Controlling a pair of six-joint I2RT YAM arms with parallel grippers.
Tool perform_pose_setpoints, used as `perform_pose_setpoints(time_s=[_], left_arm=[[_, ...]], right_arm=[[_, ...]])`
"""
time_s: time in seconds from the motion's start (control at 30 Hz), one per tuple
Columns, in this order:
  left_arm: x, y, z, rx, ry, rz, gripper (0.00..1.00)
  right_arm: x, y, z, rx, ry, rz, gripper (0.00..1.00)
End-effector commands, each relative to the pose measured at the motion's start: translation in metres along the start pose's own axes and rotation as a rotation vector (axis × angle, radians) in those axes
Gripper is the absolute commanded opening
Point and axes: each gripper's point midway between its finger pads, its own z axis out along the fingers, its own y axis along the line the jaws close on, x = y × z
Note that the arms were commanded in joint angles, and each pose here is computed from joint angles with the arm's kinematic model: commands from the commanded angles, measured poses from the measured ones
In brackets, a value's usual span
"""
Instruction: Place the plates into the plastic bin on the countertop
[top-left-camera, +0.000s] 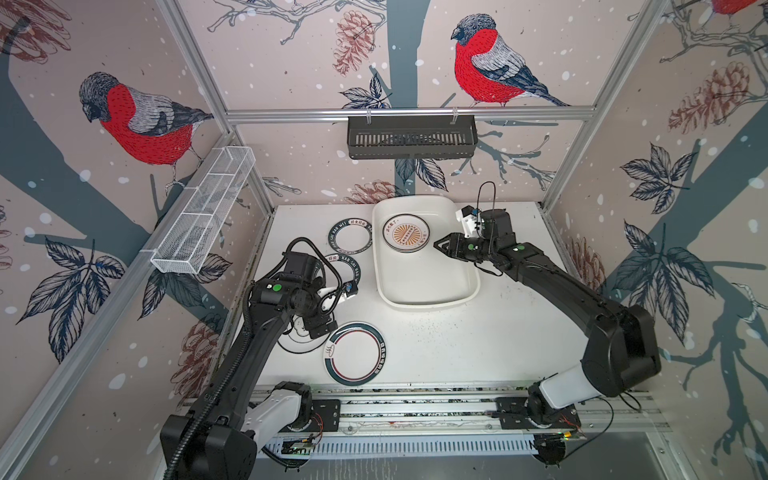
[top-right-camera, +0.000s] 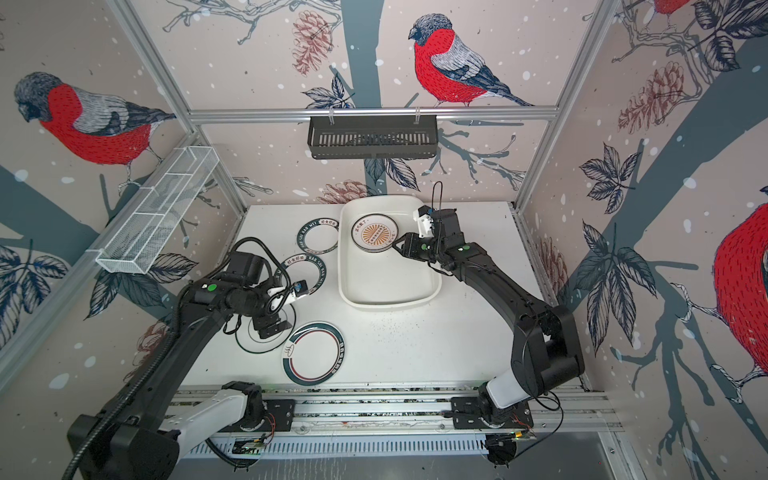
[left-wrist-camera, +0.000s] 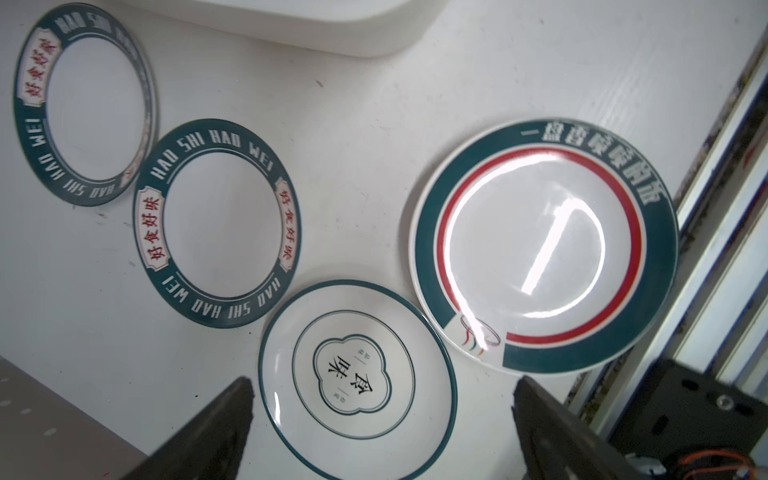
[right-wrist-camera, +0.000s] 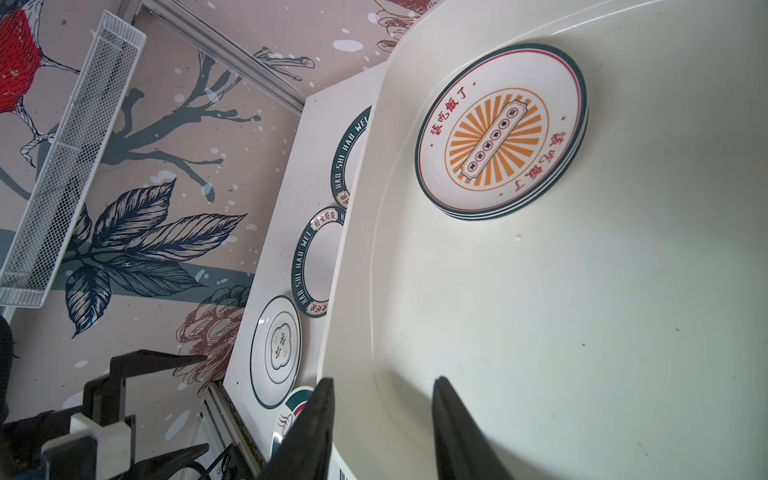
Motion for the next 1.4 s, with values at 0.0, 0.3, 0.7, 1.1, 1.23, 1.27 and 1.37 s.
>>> perform_pose_setpoints(time_s=[0.0, 0.3, 0.7, 1.1, 1.23, 1.27, 1.37], left_arm=[[0.017, -0.030, 0.006, 0.083, 0.061, 0.173, 0.97], [0.020, -0.073, 0.022, 0.195, 0.061, 0.311, 0.97], [0.032, -0.078, 0.059, 0.178, 0.135, 0.428, 0.97], [0.035, -0.083, 0.062, 0.172, 0.159, 0.474, 0.98], [0.034, -0.084, 0.068, 0.143, 0.170, 0.485, 0.98], [0.037, -0.084, 0.071, 0.126, 0.187, 0.499, 0.98], [0.050, -0.087, 0.077, 0.103, 0.242, 0.533, 0.98]], right_arm=[[-0.013, 0.008, -0.004, -0.018, -0.055, 0.007, 0.41], [-0.023, 0.002, -0.010, 0.007, -0.097, 0.042, 0.44], [-0.036, -0.005, -0.039, 0.017, -0.189, 0.082, 0.46], [-0.046, -0.015, -0.045, 0.016, -0.219, 0.114, 0.47], [-0.047, -0.016, -0.045, 0.013, -0.225, 0.116, 0.47], [-0.047, -0.015, -0.046, 0.013, -0.227, 0.115, 0.47], [-0.047, -0.015, -0.046, 0.013, -0.228, 0.119, 0.47]])
